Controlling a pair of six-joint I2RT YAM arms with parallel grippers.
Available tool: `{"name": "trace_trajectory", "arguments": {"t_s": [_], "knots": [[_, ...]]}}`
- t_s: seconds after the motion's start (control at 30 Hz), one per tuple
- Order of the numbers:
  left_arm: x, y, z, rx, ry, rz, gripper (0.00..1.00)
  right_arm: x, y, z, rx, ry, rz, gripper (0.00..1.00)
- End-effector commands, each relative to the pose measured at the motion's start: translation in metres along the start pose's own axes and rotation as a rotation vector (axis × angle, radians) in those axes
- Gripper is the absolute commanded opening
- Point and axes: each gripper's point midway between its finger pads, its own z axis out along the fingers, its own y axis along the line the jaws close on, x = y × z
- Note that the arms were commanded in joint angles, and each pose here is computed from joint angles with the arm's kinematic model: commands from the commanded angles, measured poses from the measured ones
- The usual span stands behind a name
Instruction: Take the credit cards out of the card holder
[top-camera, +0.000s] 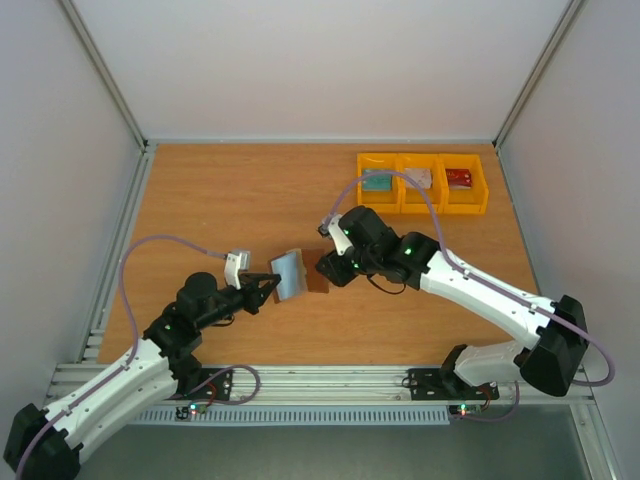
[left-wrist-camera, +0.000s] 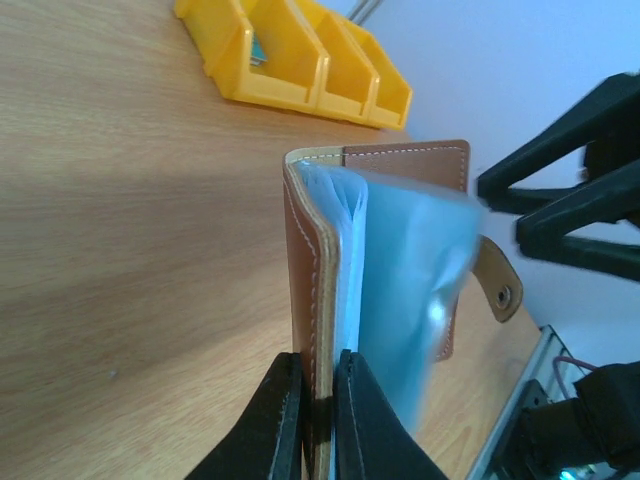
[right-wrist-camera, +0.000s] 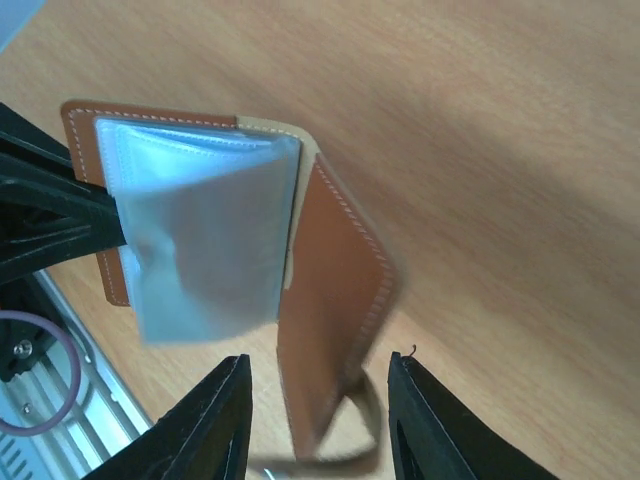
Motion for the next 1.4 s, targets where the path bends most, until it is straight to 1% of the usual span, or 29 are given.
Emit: {"name": "trace_trajectory", "arguments": {"t_s": [0.0,0.17,0.27,0.43,0.57,0.63,0.77,0.97,1.1,1.37], "knots": [[-0.025,-0.006,-0.005,-0.022,-0.089,0.050,0.00,-0.016,-0.005,-0.031,0.074,-0.074,-0.032,0.39],[-0.026,-0.006,-0.005,-0.019,-0.095,0.065,0.00,-0.030,0.011,-0.055,0.022,-0.121,-0.034,0.37],[-0.025,-0.010,-0.004,0.002,-0.089,0.055,0.00,-0.036,0.042,-0.057,-0.094,-0.150,-0.049,0.36],[-0.022,-0.010,-0.002,0.011,-0.073,0.042,0.00,-0.045,0.103,-0.042,-0.305,-0.191,-0.073,0.35],[-0.020,-0.009,0.000,0.009,-0.062,0.039,0.00,-0.046,0.124,-0.020,-0.412,-0.186,-0.033,0.32],[-0.021,-0.010,0.000,0.012,-0.065,0.039,0.00,-0.043,0.127,-0.006,-0.429,-0.165,-0.011,0.32],[-0.020,-0.011,0.000,0.020,-0.063,0.041,0.00,-0.037,0.117,0.014,-0.383,-0.154,0.028,0.32],[-0.021,-0.014,-0.001,0.035,-0.065,0.043,0.00,-0.025,0.079,0.035,-0.182,-0.114,0.083,0.29],[-0.020,-0.016,-0.001,0.046,-0.064,0.044,0.00,-0.019,0.046,0.038,-0.067,-0.101,0.138,0.28],[-0.022,-0.020,-0.002,0.066,-0.069,0.043,0.00,-0.011,0.016,0.036,0.010,-0.067,0.156,0.29]]}}
